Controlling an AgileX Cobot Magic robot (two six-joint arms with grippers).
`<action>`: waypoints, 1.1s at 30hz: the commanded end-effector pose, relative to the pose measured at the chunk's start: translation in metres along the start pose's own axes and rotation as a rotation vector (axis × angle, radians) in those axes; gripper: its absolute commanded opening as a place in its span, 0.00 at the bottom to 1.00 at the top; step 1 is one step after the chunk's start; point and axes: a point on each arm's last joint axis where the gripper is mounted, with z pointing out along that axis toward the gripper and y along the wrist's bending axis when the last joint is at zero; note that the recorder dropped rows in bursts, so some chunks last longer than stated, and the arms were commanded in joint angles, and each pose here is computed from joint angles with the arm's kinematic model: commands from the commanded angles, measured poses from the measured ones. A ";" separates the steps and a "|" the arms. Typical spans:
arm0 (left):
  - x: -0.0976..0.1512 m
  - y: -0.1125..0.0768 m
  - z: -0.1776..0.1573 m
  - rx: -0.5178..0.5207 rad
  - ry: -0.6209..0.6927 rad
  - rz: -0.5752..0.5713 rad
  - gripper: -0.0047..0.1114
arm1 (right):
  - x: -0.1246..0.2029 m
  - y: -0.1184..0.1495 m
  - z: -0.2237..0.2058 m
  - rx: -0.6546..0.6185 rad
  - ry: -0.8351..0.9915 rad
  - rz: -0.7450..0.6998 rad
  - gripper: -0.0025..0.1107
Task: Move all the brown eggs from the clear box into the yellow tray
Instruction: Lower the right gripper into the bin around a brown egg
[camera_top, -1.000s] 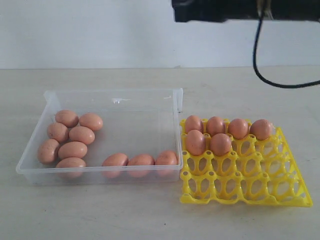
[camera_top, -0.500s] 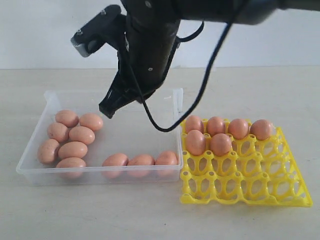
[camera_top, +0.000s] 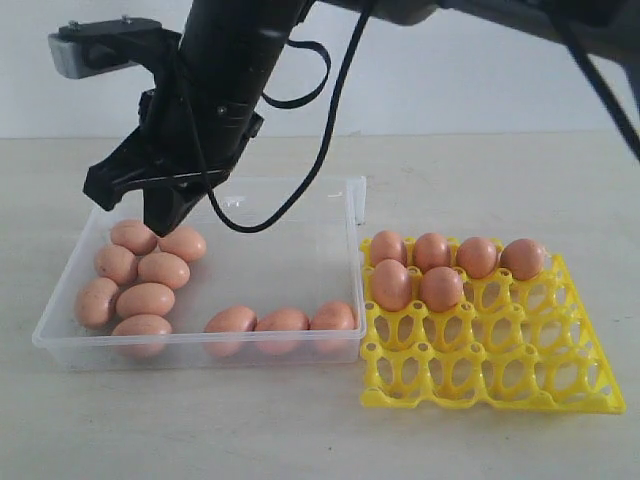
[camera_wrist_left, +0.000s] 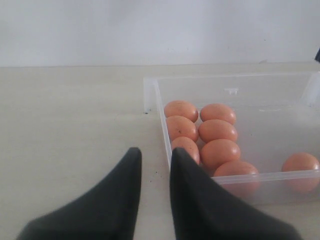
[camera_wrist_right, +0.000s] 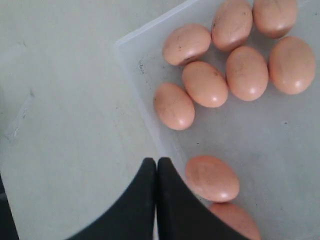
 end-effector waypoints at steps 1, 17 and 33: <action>-0.001 0.000 0.000 0.005 -0.003 -0.015 0.23 | -0.002 -0.007 0.010 0.006 -0.017 -0.004 0.02; -0.001 0.000 0.000 0.005 -0.005 -0.015 0.23 | 0.014 -0.049 0.079 0.132 0.144 -0.442 0.48; -0.001 0.000 0.000 0.005 -0.005 -0.015 0.23 | 0.029 -0.049 0.089 -0.009 0.279 -0.857 0.52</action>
